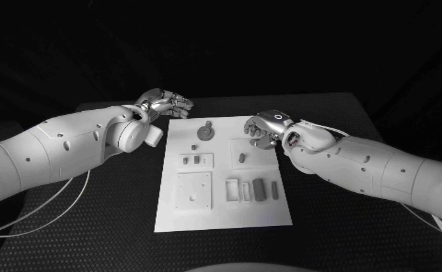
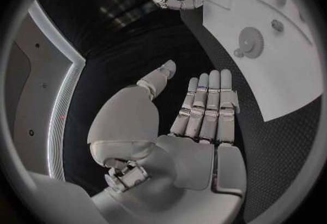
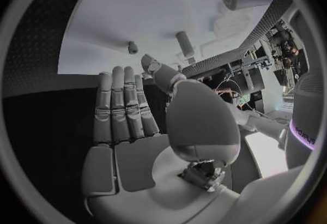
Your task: Assemble the parts on the task board
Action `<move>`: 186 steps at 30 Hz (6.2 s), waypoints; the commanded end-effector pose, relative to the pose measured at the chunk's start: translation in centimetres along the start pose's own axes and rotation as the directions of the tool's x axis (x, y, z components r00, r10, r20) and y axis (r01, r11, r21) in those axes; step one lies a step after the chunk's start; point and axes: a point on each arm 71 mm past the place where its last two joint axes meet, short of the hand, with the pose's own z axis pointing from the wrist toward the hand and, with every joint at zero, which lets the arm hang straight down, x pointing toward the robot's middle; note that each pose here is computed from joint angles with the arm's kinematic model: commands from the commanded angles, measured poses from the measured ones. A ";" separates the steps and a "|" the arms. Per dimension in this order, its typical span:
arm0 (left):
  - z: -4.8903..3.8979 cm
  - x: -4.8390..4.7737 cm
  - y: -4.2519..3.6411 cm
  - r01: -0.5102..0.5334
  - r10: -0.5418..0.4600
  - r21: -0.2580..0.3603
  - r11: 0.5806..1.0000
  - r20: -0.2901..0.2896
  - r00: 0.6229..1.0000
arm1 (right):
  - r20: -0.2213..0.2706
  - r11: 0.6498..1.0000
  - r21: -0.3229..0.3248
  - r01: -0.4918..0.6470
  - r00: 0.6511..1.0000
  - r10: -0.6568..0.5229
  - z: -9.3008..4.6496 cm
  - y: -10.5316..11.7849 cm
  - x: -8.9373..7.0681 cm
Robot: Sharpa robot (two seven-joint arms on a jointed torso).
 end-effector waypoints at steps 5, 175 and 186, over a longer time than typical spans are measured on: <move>0.04 0.13 -0.19 0.007 -0.007 0.007 1.000 -0.012 1.000 | -0.085 0.999 0.013 0.036 0.996 -0.035 -0.1 -0.2 1.3; 0.40 -0.26 -0.49 0.002 -0.002 0.000 1.000 -0.005 1.000 | -0.099 0.980 -0.180 -0.087 0.993 0.070 1.3 10.9 -2.9; 0.57 -0.23 -0.74 0.001 -0.001 0.003 1.000 -0.006 1.000 | -0.140 0.968 -0.240 -0.073 0.989 0.039 1.6 13.7 -0.2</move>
